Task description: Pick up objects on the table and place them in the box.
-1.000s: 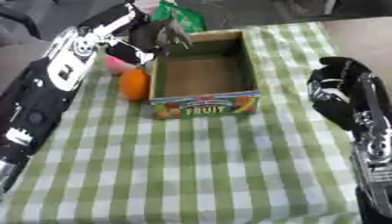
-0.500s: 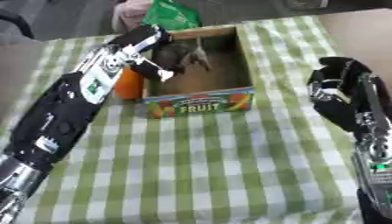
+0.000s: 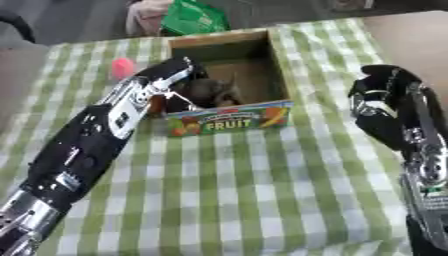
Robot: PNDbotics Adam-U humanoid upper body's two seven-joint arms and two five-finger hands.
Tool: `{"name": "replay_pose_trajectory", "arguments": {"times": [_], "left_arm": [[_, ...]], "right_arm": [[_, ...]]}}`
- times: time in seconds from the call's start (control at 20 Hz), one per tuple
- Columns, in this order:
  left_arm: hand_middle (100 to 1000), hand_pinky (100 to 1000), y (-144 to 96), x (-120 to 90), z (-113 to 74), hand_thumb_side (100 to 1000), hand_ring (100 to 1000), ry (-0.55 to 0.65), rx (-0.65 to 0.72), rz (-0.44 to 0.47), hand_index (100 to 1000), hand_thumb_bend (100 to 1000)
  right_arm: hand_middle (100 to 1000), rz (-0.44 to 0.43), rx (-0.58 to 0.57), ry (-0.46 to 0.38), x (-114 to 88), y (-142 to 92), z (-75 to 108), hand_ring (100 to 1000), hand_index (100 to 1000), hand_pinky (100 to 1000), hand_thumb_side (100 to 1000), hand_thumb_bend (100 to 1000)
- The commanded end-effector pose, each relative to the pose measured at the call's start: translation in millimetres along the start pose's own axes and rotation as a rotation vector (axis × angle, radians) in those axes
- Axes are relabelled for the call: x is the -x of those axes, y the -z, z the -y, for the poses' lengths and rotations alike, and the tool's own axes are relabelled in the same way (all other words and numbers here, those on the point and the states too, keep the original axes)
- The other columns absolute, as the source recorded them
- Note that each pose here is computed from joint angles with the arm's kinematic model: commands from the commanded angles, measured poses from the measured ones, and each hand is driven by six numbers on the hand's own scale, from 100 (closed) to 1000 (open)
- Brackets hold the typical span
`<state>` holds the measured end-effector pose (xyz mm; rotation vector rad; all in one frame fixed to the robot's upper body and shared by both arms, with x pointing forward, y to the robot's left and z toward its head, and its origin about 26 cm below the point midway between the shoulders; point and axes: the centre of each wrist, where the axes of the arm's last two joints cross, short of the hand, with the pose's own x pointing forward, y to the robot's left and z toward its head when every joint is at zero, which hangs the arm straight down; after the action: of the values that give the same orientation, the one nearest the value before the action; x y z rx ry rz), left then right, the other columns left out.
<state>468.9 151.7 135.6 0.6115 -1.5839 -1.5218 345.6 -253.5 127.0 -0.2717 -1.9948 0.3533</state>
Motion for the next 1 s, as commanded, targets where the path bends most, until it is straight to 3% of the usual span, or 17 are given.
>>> {"name": "replay_pose_trajectory", "arguments": {"times": [0.05, 0.15, 0.2, 0.25, 0.45, 0.8, 1.0], "left_arm": [[620, 726, -5, 4, -18.9, 187, 684, 0.027, -0.020, -0.008, 732, 685], [645, 735, -8, 6, -25.5, 165, 701, 0.032, -0.030, -0.008, 746, 821], [670, 749, -9, 6, -30.2, 158, 719, 0.036, -0.043, -0.008, 755, 787], [676, 753, -11, 7, -34.9, 141, 724, 0.040, -0.058, -0.007, 758, 819], [692, 764, -22, 7, -57.3, 249, 736, 0.041, -0.144, 0.004, 765, 836], [647, 745, -57, 11, -107.6, 152, 691, 0.031, -0.326, 0.029, 756, 819], [621, 733, -84, 23, -123.4, 111, 670, 0.003, -0.382, -0.009, 736, 814]], "right_arm": [[558, 0.028, 0.000, -0.003, -6, 5, 3.7, 656, 726, 639, 159, 100], [558, 0.026, 0.001, -0.004, -6, 4, 4.0, 656, 726, 639, 160, 100], [558, 0.025, 0.002, -0.004, -6, 4, 4.1, 657, 726, 639, 161, 100], [558, 0.024, 0.003, -0.004, -5, 4, 4.3, 657, 726, 639, 160, 100], [558, 0.019, 0.009, -0.006, -4, 3, 5.3, 656, 726, 639, 161, 100], [558, 0.008, 0.021, -0.010, -2, 0, 7.1, 657, 725, 639, 161, 100], [558, 0.004, 0.030, -0.014, -1, -1, 8.8, 656, 724, 639, 162, 100]]}}
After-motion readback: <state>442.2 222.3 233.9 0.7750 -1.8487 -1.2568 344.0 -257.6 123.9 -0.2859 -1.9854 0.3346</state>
